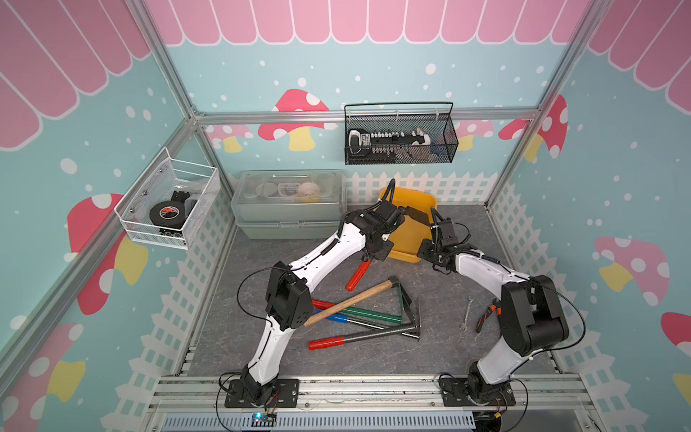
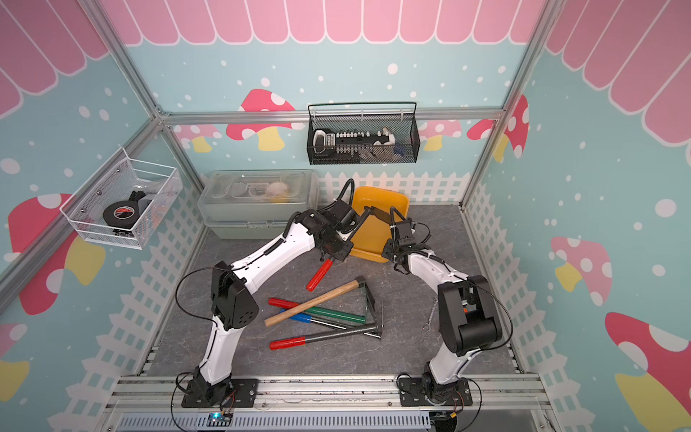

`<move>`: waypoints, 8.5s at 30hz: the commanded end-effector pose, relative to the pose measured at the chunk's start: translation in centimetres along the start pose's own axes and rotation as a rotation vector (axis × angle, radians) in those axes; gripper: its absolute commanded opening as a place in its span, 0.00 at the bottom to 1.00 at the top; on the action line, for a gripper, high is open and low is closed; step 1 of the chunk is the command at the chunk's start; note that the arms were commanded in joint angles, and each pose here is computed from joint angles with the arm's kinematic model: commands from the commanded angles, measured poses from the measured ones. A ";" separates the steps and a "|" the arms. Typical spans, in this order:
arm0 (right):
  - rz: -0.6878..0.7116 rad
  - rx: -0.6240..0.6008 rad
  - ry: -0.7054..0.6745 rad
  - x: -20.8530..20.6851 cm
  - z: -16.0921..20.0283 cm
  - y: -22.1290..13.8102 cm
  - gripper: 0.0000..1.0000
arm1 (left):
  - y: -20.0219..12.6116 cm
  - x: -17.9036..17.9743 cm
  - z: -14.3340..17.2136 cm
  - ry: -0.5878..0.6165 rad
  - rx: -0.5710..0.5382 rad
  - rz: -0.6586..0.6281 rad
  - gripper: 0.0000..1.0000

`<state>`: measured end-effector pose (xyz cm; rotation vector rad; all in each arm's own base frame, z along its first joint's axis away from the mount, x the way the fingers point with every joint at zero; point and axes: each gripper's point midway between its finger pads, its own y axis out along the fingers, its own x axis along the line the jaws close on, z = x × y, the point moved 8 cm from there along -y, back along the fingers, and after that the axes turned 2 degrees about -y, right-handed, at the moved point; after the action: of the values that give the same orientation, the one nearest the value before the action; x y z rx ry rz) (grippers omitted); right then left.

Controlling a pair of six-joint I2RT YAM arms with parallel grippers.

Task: Put the small hoe into the storage box
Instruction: Move the storage box to the center of the board, then place the hoe in the storage box, then pick up the hoe from the center of the board.

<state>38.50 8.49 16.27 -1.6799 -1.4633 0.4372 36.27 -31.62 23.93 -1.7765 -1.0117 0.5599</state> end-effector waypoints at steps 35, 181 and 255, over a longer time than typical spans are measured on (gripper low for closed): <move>0.003 0.058 -0.100 -0.8 1.8 -0.3 0.10 | -1.4 2.0 -0.2 -0.115 0.025 -0.017 0.00; -0.272 0.029 -0.301 -2.4 6.2 -10.0 0.87 | -2.4 4.1 2.5 -0.090 -0.063 -0.008 0.46; -0.362 0.074 -0.321 -3.0 8.6 -11.6 0.85 | 7.7 -2.4 15.5 0.260 0.238 0.014 0.36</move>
<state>24.25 8.43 19.30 -1.2886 -1.9202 0.5650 26.07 -26.69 10.65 -1.5980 -0.7284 0.4570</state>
